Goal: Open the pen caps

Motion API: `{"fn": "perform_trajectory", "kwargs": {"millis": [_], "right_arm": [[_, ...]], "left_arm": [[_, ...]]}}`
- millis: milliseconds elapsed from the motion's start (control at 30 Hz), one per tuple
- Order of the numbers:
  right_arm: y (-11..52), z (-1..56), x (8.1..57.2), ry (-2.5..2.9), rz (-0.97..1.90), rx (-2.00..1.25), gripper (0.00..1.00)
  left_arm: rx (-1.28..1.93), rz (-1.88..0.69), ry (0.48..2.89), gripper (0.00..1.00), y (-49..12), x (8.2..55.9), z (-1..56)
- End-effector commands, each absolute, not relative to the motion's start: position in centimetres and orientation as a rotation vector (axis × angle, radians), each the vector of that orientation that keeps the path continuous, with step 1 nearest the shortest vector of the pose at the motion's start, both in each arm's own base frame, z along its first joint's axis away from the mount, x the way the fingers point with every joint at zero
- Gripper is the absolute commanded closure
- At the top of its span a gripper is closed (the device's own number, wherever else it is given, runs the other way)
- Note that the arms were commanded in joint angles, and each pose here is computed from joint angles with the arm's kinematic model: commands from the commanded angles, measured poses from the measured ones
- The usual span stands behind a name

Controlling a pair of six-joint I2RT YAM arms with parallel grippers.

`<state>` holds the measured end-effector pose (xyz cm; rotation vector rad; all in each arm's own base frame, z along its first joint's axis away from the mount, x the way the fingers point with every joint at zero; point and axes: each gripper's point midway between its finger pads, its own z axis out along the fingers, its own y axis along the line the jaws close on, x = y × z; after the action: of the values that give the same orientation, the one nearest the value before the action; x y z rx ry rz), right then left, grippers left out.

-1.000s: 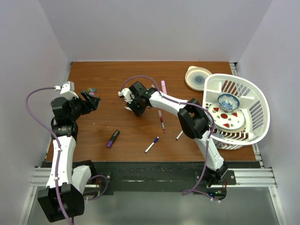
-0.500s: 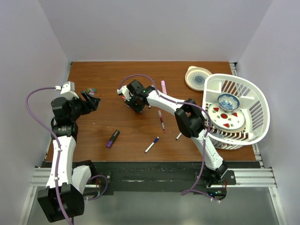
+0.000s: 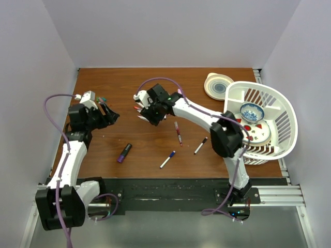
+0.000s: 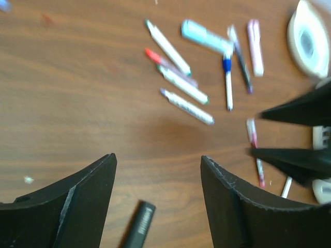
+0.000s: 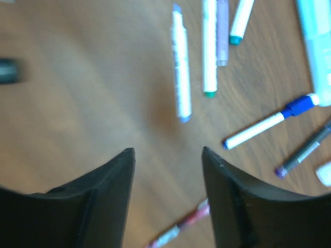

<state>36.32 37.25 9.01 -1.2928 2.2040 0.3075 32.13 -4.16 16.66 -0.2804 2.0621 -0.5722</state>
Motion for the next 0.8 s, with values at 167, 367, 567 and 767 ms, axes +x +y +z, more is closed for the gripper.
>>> {"fn": "perform_trajectory", "kwargs": {"millis": [167,367,567,767], "right_arm": [[36.8,18.8,23.7,1.721,0.913,-1.596,0.18],[35.1,17.7,18.1,1.415,1.097,-1.823,0.14],[34.4,16.8,16.1,1.279,1.170,-1.911,0.12],[34.3,16.6,16.3,1.274,1.148,-1.918,0.12]], "left_arm": [[-0.141,-0.438,2.321,0.30,-10.1,30.3,13.7],[-0.311,-0.374,2.389,0.30,-9.3,26.3,11.7],[-0.427,-0.373,2.387,0.32,-9.0,23.8,10.5],[-0.469,-0.245,2.503,0.32,-8.5,22.4,8.1]]}}
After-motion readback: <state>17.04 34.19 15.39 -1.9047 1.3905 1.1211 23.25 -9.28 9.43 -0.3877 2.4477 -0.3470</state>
